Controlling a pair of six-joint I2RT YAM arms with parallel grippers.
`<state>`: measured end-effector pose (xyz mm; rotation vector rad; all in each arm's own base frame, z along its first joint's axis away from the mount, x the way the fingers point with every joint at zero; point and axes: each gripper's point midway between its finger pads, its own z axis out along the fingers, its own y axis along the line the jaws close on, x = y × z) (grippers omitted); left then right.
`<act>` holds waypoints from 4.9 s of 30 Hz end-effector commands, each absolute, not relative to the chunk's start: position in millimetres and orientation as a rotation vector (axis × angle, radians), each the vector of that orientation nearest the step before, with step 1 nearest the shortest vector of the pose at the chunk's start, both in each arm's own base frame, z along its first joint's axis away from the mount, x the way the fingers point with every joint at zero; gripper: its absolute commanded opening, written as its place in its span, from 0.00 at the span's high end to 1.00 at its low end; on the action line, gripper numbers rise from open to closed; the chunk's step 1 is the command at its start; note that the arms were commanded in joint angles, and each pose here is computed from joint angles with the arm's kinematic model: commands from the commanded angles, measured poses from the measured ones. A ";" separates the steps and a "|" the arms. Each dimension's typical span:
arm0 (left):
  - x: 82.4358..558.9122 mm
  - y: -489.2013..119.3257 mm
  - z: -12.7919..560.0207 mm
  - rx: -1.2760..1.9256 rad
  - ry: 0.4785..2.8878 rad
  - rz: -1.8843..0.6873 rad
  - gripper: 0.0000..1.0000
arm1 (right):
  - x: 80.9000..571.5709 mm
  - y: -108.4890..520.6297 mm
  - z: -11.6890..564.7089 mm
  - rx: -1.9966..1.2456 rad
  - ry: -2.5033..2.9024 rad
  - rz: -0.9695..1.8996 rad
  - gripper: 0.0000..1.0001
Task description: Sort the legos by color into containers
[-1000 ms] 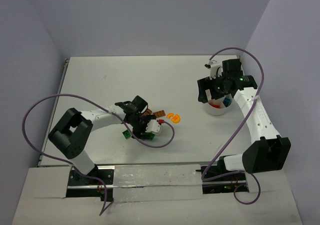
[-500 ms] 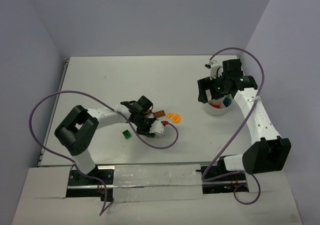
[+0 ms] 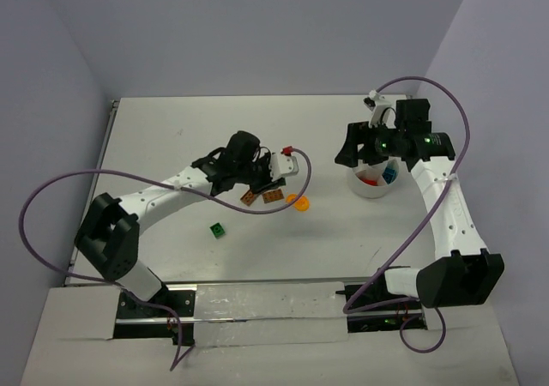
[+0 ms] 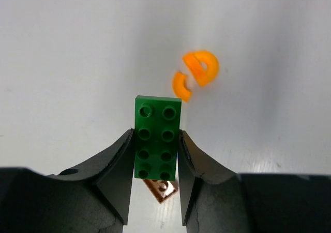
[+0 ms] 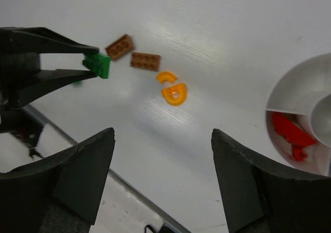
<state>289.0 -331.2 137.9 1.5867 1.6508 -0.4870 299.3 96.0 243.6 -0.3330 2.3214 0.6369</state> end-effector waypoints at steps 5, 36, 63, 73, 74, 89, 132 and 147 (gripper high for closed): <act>333.0 -364.2 240.5 1.128 1.613 -0.506 1.00 | 292.2 143.9 312.3 -0.354 2.112 0.991 0.29; 293.8 -418.8 323.9 1.085 1.348 -0.587 1.00 | 304.9 189.0 293.0 -0.412 2.187 1.167 0.34; 339.8 -335.6 307.1 0.892 1.688 -0.654 0.01 | 357.5 -11.5 283.4 -0.592 2.342 0.387 1.00; 367.3 -303.0 276.8 0.747 1.900 -0.685 0.01 | 380.3 -59.8 215.9 -0.652 2.535 0.180 1.00; 368.3 -298.8 275.5 0.737 1.905 -0.683 0.01 | 384.5 -62.4 213.9 -0.655 2.534 0.163 0.99; 370.3 -280.6 258.8 0.786 1.943 -0.605 0.01 | 419.4 -74.1 179.0 -0.701 2.567 0.164 0.91; 216.3 -164.9 95.2 1.972 1.689 -0.652 0.10 | 407.6 1.5 271.5 -0.635 2.422 0.300 0.00; 219.7 -161.1 48.2 2.140 1.540 -0.614 0.10 | 392.4 5.4 284.1 -0.590 2.419 0.311 0.00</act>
